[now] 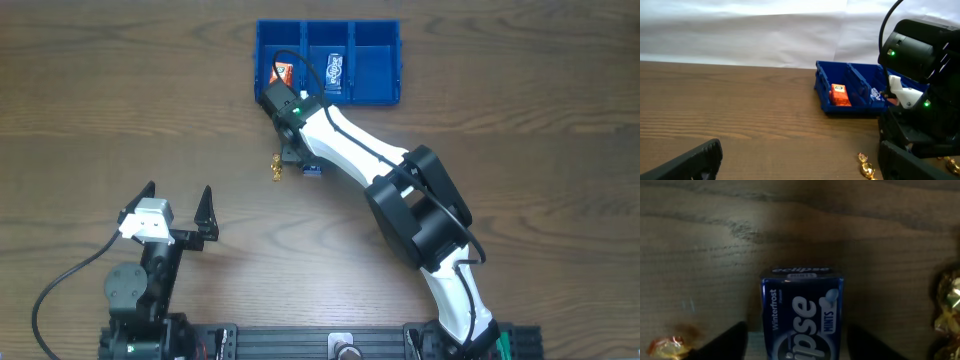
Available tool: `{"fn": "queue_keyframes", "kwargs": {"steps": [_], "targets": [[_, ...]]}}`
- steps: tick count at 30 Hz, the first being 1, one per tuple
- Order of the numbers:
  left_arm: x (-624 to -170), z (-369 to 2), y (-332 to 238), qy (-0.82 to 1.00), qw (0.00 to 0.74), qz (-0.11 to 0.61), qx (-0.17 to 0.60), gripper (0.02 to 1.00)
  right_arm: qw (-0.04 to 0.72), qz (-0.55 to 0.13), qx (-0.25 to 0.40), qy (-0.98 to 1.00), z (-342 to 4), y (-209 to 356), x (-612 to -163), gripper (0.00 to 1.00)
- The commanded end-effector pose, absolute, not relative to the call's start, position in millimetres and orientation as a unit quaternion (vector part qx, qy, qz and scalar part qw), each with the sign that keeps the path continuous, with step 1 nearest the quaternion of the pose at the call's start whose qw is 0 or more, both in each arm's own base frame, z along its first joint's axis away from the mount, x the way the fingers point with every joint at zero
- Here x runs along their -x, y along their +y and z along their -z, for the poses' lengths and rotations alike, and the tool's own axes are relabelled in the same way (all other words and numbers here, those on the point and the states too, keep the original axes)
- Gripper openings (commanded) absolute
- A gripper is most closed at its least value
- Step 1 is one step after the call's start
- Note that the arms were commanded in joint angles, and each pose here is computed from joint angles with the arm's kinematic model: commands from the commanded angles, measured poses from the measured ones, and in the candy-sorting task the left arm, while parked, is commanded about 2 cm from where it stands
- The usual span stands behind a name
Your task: Sort Candies Into Trays
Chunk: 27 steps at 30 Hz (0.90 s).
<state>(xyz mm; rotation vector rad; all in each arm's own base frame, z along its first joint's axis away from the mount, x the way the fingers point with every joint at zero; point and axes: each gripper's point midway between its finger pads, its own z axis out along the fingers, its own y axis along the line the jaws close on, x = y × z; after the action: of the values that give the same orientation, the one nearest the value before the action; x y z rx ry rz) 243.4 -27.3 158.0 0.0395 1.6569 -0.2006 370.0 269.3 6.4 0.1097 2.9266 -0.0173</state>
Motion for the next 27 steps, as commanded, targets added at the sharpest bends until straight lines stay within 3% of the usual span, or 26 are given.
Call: {"fn": "queue_keyframes", "kwargs": {"steps": [1,3,7,17,27], "targets": [[-241.7,-140.9,-31.1,0.754,0.649,0.1,-0.021,0.996,0.105,0.01,-0.043,0.993,-2.7,267.3,-369.9,0.428],[-241.7,-140.9,-31.1,0.754,0.649,0.1,-0.022,0.998,0.105,0.011,-0.043,0.993,-2.5,266.8,-370.0,0.329],[-241.7,-140.9,-31.1,0.754,0.649,0.1,-0.021,0.998,0.106,0.01,-0.043,0.993,-2.6,267.2,-370.5,0.248],[-241.7,-140.9,-31.1,0.754,0.649,0.1,-0.021,0.998,0.135,0.009,-0.044,0.99,-24.3,265.9,-378.4,0.176],[-241.7,-140.8,-31.1,0.754,0.649,0.1,-0.022,0.998,0.353,0.034,-0.024,0.935,-204.3,247.7,-438.1,0.15]]}}
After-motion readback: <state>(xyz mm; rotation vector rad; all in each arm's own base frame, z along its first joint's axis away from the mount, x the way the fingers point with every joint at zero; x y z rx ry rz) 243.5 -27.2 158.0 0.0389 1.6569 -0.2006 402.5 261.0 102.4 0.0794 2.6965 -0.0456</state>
